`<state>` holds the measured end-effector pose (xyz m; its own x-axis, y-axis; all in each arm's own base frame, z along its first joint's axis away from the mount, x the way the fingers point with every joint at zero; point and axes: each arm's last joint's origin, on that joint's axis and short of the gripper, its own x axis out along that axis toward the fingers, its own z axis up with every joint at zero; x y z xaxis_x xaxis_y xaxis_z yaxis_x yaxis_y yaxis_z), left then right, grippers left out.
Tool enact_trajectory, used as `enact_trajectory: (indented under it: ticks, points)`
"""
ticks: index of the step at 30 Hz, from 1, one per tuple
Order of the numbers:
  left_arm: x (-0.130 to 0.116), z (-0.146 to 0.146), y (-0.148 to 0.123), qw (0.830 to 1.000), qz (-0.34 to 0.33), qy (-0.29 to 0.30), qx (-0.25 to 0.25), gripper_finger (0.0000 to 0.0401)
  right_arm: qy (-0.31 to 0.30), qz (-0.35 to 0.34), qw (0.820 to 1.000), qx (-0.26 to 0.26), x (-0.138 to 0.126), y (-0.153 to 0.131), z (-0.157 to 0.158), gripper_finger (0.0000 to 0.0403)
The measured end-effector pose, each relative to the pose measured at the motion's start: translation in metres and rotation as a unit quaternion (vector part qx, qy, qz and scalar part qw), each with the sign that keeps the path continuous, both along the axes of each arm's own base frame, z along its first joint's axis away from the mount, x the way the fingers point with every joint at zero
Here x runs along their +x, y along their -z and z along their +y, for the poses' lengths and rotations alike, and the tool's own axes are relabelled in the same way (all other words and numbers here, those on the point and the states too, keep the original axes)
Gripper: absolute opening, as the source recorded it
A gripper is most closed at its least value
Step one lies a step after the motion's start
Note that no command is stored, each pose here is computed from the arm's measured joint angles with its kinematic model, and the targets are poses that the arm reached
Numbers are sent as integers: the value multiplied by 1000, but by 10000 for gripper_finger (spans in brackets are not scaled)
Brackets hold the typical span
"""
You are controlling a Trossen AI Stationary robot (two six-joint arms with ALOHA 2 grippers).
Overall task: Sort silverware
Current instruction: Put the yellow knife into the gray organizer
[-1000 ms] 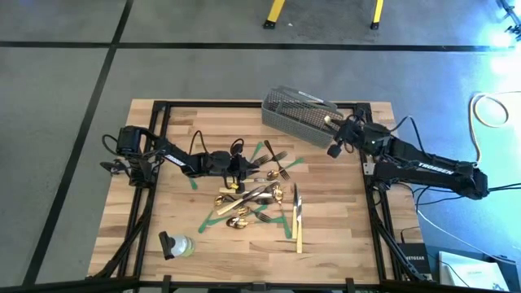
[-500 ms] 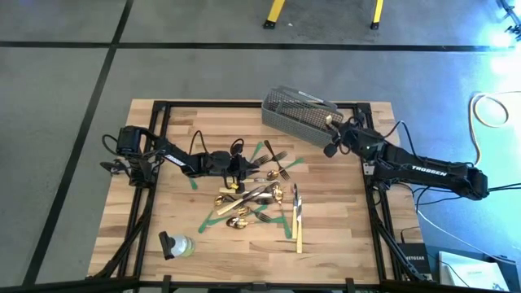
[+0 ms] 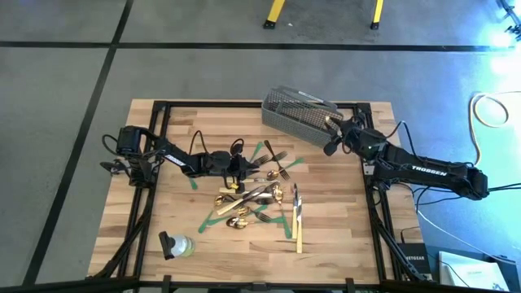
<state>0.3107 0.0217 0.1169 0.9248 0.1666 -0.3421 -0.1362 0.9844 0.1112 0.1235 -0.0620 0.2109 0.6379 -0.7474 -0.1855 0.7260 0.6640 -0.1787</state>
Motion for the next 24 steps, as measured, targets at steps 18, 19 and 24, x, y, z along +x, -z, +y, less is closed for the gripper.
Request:
enact_trajectory:
  ticks: [18, 19, 24]
  points:
    - [0, 0, 0, 1000, 1, 0, 0, 49, -34, -49, 997, -41, 3, -37, 1, 128]
    - [0, 0, 0, 1000, 1, 0, 0, 49, -45, -54, 997, -42, 3, -43, 1, 128]
    - [0, 0, 0, 1000, 2, 0, 0, 49, -123, -71, 990, -27, 6, -65, 11, 128]
